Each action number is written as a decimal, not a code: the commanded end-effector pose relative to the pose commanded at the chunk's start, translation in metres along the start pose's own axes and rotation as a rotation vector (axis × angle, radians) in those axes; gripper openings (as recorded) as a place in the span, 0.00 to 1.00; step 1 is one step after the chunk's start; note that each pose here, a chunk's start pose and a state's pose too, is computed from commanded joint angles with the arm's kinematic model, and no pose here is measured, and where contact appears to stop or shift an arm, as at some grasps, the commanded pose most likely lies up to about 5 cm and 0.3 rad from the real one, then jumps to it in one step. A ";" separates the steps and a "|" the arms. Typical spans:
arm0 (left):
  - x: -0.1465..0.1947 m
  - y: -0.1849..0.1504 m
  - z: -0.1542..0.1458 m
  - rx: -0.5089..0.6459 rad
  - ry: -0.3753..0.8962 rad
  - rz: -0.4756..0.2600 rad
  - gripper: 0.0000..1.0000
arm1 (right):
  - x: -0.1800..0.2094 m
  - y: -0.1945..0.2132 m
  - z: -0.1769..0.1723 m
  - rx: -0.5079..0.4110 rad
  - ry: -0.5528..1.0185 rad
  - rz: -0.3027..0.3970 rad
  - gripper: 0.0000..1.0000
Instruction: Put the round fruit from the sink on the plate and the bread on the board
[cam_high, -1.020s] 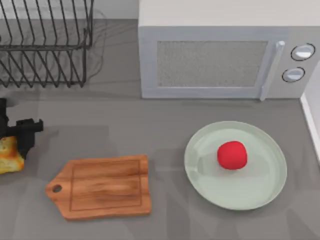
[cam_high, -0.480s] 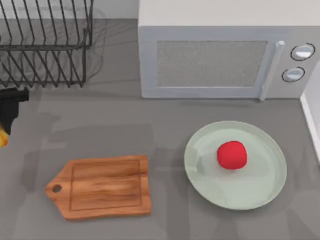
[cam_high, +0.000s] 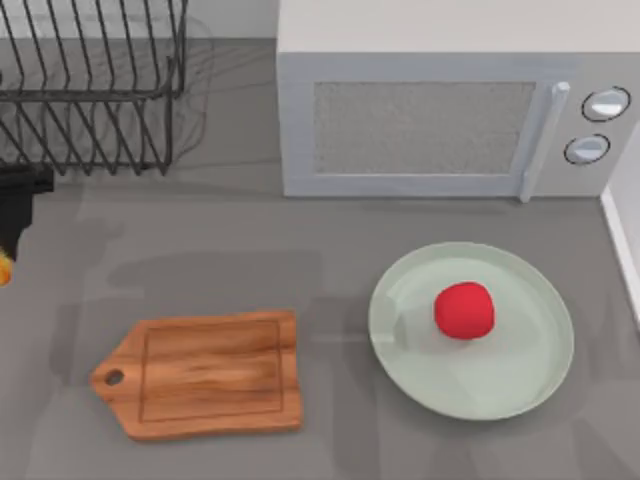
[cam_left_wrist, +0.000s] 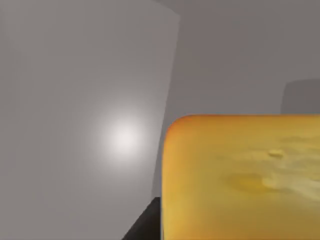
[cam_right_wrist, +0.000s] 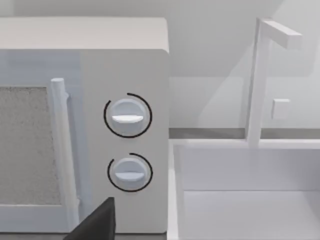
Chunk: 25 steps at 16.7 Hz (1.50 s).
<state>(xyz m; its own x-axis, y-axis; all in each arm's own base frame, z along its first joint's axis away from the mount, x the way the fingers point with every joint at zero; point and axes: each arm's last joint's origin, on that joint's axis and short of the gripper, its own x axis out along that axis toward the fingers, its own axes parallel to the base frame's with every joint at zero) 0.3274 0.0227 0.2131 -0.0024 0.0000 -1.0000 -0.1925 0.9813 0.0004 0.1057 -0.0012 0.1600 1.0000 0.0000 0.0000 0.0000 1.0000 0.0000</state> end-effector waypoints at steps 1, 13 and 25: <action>0.001 0.000 0.000 -0.017 0.003 0.001 0.00 | 0.000 0.000 0.000 0.000 0.000 0.000 1.00; 0.037 -0.011 -0.010 -0.861 0.051 0.065 0.00 | 0.000 0.000 0.000 0.000 0.000 0.000 1.00; 0.061 -0.063 -0.037 -2.041 -0.012 0.146 0.00 | 0.000 0.000 0.000 0.000 0.000 0.000 1.00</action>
<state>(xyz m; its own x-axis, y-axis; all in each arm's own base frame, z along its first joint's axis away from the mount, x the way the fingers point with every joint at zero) 0.3029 -0.0459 0.1522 -0.1132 0.0517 -0.9922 -0.7828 -0.6196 0.0571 0.1057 -0.0012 0.1600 1.0000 0.0000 0.0000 0.0000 1.0000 0.0000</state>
